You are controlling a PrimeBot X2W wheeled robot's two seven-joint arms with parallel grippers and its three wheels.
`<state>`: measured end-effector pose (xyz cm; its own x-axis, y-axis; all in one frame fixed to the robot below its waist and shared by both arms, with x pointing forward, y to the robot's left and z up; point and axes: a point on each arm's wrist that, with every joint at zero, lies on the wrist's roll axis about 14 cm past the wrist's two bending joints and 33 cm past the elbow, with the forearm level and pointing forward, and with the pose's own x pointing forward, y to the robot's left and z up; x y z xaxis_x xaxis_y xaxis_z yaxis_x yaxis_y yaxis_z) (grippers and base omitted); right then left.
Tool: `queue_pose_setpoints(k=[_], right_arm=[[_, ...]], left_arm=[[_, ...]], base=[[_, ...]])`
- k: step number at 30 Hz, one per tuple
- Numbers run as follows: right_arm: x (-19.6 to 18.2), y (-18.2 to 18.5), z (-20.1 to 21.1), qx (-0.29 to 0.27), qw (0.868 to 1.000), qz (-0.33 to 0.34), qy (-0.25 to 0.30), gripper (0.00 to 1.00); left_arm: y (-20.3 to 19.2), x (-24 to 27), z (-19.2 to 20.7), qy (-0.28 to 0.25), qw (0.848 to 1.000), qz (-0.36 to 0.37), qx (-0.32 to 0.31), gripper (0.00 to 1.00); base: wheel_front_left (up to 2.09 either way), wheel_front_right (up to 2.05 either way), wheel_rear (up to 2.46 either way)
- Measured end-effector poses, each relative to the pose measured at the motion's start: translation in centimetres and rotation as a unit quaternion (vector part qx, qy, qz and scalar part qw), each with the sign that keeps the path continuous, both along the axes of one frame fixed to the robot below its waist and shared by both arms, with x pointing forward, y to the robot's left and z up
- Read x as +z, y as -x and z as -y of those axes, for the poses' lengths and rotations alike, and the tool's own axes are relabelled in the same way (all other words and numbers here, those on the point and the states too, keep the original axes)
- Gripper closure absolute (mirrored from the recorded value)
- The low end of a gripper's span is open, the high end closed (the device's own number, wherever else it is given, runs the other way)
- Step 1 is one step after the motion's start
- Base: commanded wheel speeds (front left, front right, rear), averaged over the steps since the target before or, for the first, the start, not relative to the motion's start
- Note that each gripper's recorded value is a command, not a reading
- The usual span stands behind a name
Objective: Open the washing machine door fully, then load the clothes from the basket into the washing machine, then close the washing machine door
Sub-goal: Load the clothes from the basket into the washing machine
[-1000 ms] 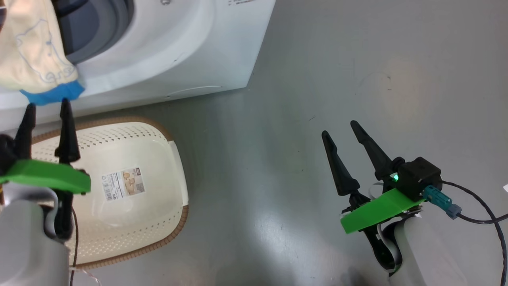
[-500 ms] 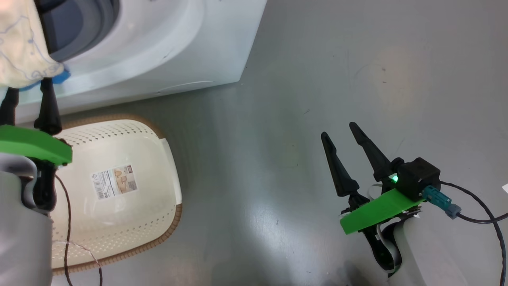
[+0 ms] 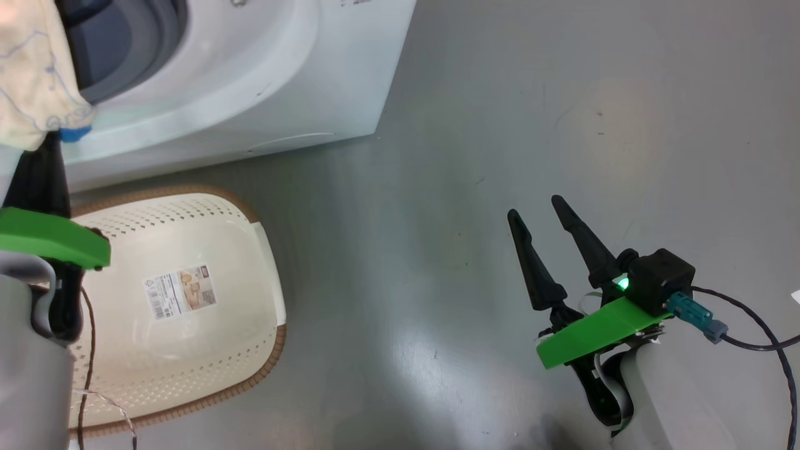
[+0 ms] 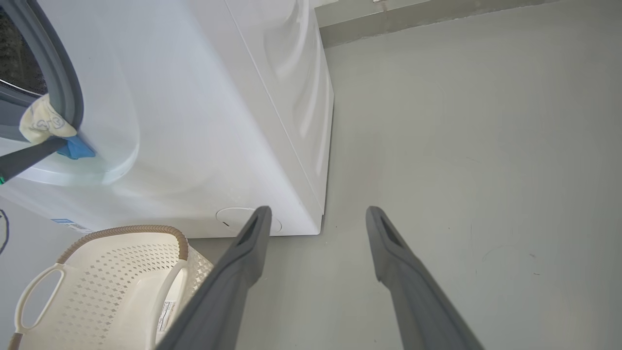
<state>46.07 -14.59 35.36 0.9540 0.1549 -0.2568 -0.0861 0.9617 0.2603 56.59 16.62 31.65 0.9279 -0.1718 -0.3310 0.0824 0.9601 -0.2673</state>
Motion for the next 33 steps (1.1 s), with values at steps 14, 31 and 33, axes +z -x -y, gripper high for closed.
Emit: queue_pose_setpoints(k=[14, 31, 33], right_arm=[[1.0, -0.1, -1.0, 0.010, 1.000, 0.009, -0.012, 0.00], [-1.2, 0.5, -0.4, 0.003, 1.000, -0.018, -0.008, 0.00], [-1.6, 0.5, -0.3, 0.001, 1.000, -0.023, -0.010, 0.00]], left_arm=[[-1.2, 7.8, -1.0, -0.031, 0.993, 0.117, -0.005, 1.00], [-9.3, 12.9, -0.6, -0.057, 0.980, 0.187, -0.019, 1.00], [-10.3, 13.0, -0.4, -0.060, 0.979, 0.192, -0.020, 1.00]], base=[[0.00, 0.00, 0.00], [0.00, 0.00, 0.00], [0.00, 0.00, 0.00]])
